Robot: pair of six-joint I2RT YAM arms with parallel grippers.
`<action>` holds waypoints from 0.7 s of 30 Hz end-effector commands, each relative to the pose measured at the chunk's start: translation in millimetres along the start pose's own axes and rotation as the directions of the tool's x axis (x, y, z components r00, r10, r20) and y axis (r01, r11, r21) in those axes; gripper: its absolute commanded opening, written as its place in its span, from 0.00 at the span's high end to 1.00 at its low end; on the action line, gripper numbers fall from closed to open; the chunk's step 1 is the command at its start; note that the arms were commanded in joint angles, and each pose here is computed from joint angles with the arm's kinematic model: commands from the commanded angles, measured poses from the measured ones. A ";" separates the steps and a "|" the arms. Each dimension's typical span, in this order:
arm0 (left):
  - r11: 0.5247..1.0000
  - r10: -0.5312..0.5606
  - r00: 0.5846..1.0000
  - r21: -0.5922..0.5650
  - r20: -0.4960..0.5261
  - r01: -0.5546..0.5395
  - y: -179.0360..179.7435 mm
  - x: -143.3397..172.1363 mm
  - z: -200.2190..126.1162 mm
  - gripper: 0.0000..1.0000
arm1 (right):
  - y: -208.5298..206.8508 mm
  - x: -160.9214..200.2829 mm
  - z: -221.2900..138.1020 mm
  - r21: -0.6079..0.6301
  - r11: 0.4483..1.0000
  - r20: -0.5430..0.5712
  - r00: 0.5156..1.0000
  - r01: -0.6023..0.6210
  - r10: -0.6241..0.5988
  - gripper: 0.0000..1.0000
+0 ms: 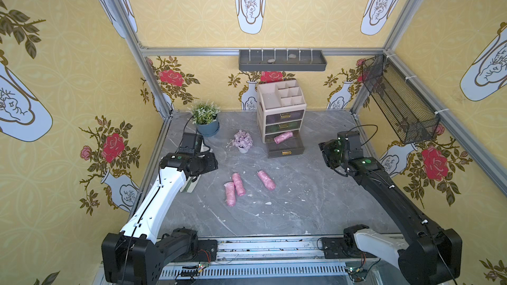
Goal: Sort the rolls of trash bags by color and place them into the drawer
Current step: Place the roll of trash bags in the drawer.
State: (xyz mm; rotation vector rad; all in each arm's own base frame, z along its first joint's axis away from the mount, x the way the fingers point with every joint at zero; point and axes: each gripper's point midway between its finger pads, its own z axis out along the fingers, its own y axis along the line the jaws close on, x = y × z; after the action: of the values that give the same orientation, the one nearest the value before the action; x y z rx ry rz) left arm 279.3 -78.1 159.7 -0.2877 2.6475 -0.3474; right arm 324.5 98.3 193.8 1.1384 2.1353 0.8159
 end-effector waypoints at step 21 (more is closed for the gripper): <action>0.990 0.063 0.935 -0.096 -0.350 -0.102 -12.3 120.1 65.3 0.42 | -43.1 -21.8 6.1 0.028 0.999 -0.055 0.998 -0.036 0.037 0.48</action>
State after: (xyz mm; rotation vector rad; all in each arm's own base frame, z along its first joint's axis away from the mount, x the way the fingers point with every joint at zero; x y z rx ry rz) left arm 206.8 -130.0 63.2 -0.1576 3.0075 -0.2158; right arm 311.5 59.9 158.0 1.2265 2.1967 0.8248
